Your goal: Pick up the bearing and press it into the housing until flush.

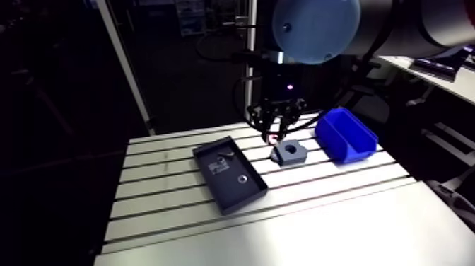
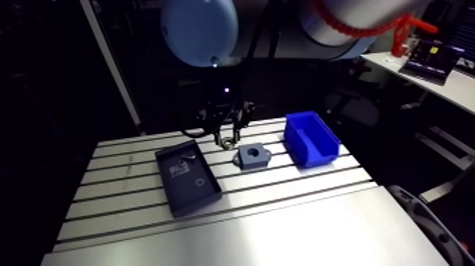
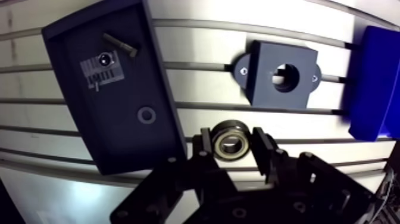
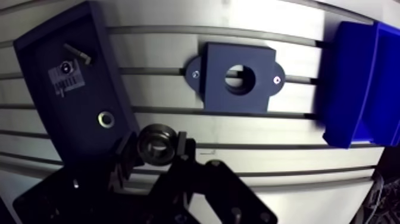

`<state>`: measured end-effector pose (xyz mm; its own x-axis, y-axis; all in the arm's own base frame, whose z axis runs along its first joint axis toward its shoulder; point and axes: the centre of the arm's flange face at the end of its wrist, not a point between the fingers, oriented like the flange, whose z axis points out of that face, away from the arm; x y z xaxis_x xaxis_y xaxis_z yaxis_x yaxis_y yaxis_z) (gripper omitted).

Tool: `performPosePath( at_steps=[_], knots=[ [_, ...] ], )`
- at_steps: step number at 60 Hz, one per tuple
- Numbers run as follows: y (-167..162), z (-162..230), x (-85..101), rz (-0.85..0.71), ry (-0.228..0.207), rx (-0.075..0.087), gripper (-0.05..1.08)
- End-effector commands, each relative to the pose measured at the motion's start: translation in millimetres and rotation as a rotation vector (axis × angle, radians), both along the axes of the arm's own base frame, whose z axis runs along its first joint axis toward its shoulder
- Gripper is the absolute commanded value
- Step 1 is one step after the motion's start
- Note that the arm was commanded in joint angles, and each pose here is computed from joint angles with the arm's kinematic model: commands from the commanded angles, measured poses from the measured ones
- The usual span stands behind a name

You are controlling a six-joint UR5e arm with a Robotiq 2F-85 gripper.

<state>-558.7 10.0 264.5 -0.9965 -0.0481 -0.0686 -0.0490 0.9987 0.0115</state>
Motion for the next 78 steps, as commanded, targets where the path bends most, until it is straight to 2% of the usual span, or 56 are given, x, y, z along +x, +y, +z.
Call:
performPosePath(
  at_steps=[1, 13, 28, 36, 49, 78],
  knots=[
    [30.7, -6.7, -10.3, -0.055, -0.005, 0.002, 0.96],
    [46.2, -20.8, -16.7, -0.064, -0.014, 0.000, 0.97],
    [52.6, -23.2, -27.8, -0.054, 0.008, 0.006, 0.97],
    [60.9, -30.7, -30.7, -0.038, 0.008, 0.003, 0.98],
    [73.0, -41.5, -35.6, -0.048, 0.020, 0.006, 1.01],
    [75.7, -61.2, -38.7, -0.038, -0.008, -0.012, 1.00]
  ],
)
